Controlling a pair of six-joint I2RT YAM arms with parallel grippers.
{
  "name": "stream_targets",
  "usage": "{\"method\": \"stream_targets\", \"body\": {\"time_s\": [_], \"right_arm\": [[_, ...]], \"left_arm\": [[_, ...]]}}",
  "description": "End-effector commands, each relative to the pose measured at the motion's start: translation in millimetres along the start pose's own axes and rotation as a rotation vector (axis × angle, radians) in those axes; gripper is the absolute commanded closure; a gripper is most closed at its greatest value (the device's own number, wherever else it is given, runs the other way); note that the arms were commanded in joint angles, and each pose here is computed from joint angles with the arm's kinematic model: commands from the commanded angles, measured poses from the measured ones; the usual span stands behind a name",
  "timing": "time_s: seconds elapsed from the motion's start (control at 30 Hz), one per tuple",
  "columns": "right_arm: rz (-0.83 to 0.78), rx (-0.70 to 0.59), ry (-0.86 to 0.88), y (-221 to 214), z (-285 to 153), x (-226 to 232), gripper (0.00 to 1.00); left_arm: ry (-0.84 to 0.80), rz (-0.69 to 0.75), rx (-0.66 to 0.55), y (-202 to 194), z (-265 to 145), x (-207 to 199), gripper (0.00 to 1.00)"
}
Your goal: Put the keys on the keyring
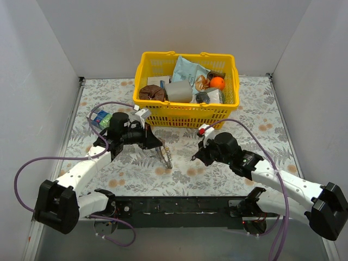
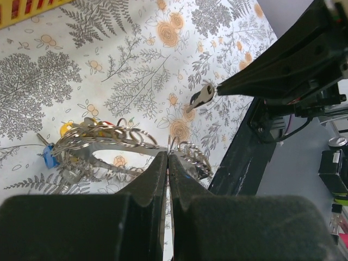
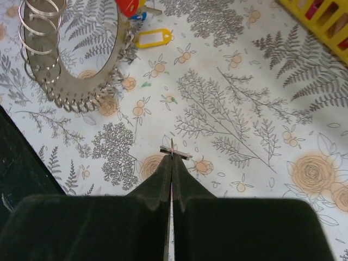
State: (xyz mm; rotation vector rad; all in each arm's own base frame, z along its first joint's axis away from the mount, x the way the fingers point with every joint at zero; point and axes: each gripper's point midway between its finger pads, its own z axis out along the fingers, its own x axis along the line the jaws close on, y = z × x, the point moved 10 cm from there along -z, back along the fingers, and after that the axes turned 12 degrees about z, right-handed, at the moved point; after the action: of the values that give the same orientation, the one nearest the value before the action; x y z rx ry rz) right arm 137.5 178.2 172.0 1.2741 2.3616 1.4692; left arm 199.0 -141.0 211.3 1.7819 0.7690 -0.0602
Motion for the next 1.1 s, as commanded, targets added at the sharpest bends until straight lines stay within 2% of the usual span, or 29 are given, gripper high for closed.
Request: {"method": "stream_targets", "body": {"time_s": [0.0, 0.43, 0.63, 1.07], "right_arm": [[-0.019, -0.081, 0.039, 23.4, -9.9, -1.2, 0.99], [-0.1, -0.117, 0.079, 31.2, -17.8, 0.0, 0.99], [-0.116, -0.136, 0.096, 32.3, -20.0, 0.9, 0.99], [-0.174, -0.088, 0.251, 34.7, -8.9, 10.0, 0.99]], "left_arm": [[0.015, -0.011, -0.005, 6.2, 9.8, -0.7, 1.0], [-0.062, 0.026, 0.074, -4.6, 63.0, -21.5, 1.0], [-0.095, 0.076, 0.09, -8.5, 66.8, -26.1, 1.0], [-0.17, 0.187, 0.082, -7.2, 74.0, -38.8, 1.0]]}}
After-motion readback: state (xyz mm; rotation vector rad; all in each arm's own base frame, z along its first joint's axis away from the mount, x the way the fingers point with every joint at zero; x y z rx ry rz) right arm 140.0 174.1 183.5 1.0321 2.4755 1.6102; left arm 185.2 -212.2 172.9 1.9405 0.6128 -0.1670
